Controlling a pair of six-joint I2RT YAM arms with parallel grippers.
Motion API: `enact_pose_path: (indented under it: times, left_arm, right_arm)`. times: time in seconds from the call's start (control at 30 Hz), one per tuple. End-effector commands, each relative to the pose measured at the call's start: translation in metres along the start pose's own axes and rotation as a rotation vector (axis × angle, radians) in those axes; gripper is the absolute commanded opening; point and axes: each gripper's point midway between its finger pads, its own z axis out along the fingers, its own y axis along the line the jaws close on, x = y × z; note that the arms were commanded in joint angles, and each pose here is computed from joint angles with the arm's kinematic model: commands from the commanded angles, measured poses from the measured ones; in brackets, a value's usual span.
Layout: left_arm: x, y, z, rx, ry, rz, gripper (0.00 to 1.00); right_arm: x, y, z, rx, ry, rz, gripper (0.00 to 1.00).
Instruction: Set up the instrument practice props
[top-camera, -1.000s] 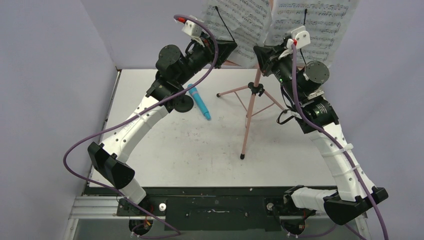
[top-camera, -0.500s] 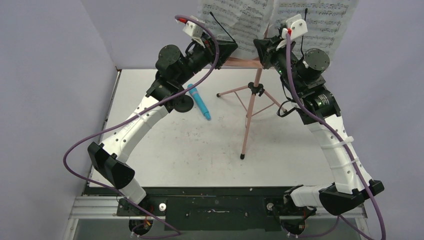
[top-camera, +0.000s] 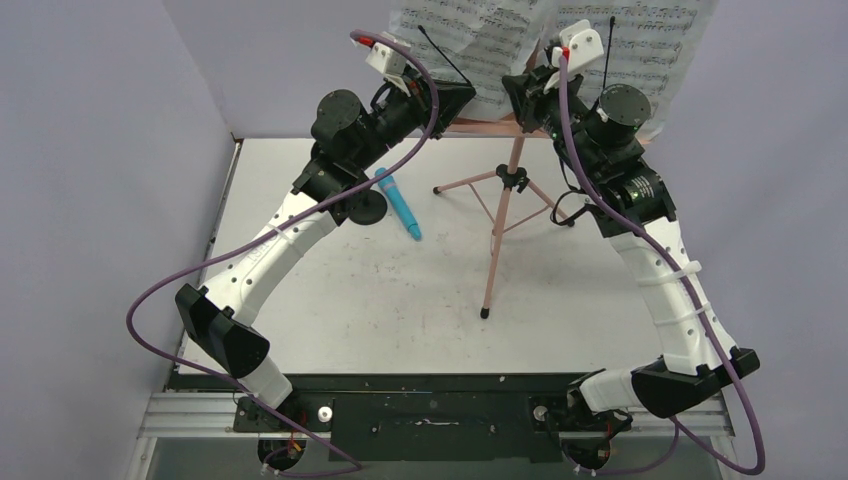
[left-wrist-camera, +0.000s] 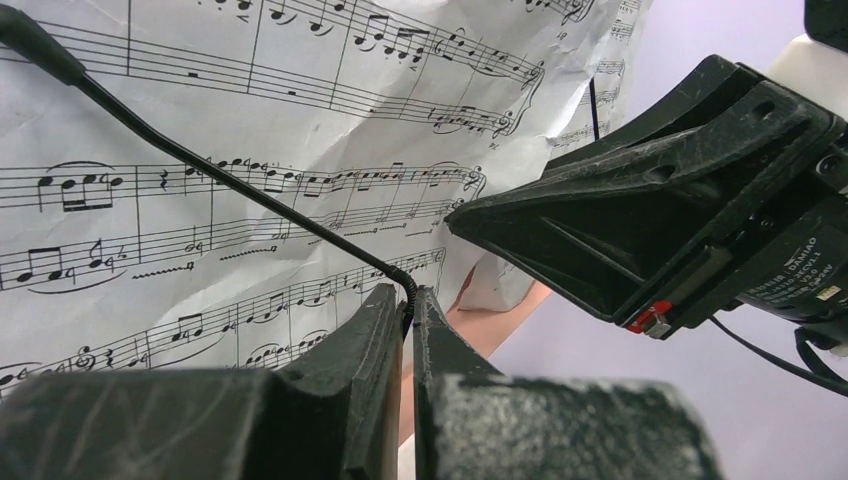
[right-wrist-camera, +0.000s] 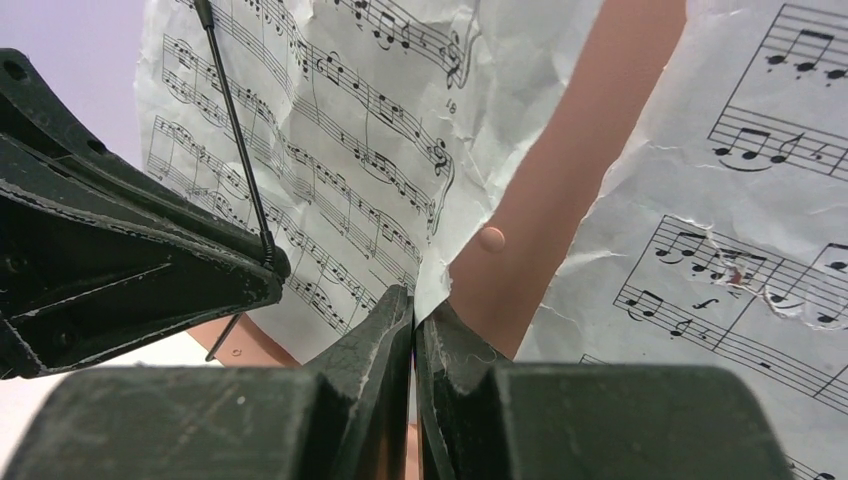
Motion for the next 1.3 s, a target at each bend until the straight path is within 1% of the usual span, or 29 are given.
enact_pose_path:
  times: [0.0, 0.1, 0.13, 0.23, 0.27, 0.3, 0.37, 0.57, 0.7, 0.8, 0.87, 1.03, 1.13, 1.27]
  left_arm:
    - [-0.03, -0.025, -0.007, 0.065, -0.073, 0.012, 0.0]
    - [-0.029, -0.02, -0.009, 0.04, -0.078, 0.008, 0.0]
    - [-0.03, -0.018, -0.009, 0.027, -0.083, 0.006, 0.02]
    - [-0.033, -0.014, -0.012, -0.002, -0.103, -0.011, 0.21]
    - [-0.035, -0.013, -0.013, -0.008, -0.111, -0.018, 0.25]
    - [-0.037, -0.013, -0.013, -0.01, -0.116, -0.028, 0.28]
    - [-0.04, -0.014, -0.014, -0.008, -0.125, -0.047, 0.31]
    - [-0.052, -0.011, -0.013, -0.006, -0.172, -0.151, 0.32]
    - [-0.057, -0.004, -0.011, -0.016, -0.194, -0.231, 0.31]
    - [-0.06, -0.004, -0.006, -0.025, -0.182, -0.249, 0.27]
    - [-0.058, 0.001, -0.002, -0.055, -0.163, -0.275, 0.26]
    - [-0.055, 0.003, 0.007, -0.052, -0.151, -0.304, 0.24]
    - [-0.052, 0.008, 0.01, -0.077, -0.137, -0.311, 0.2]
    - [-0.049, 0.011, 0.013, -0.089, -0.125, -0.316, 0.2]
  right_arm:
    - [-0.025, 0.002, -0.002, -0.013, -0.059, -0.014, 0.05]
    - [-0.025, 0.002, -0.002, -0.015, -0.057, -0.014, 0.05]
    - [-0.026, 0.003, -0.002, -0.016, -0.059, -0.013, 0.05]
    - [-0.026, 0.002, -0.003, -0.014, -0.063, -0.01, 0.05]
    - [-0.027, 0.003, -0.004, -0.015, -0.065, -0.009, 0.05]
    - [-0.026, 0.003, -0.004, -0.016, -0.065, -0.008, 0.05]
    - [-0.027, 0.003, -0.005, -0.016, -0.068, -0.007, 0.05]
    - [-0.028, 0.004, -0.006, -0.02, -0.072, -0.005, 0.05]
    - [-0.028, 0.004, -0.006, -0.021, -0.071, -0.005, 0.05]
    - [-0.028, 0.005, -0.006, -0.025, -0.072, -0.005, 0.05]
    - [-0.027, 0.006, -0.006, -0.027, -0.07, -0.003, 0.05]
    - [-0.028, 0.007, -0.006, -0.034, -0.073, 0.0, 0.05]
    - [-0.027, 0.007, -0.006, -0.035, -0.072, 0.0, 0.05]
    - [-0.028, 0.007, -0.007, -0.034, -0.074, -0.002, 0.05]
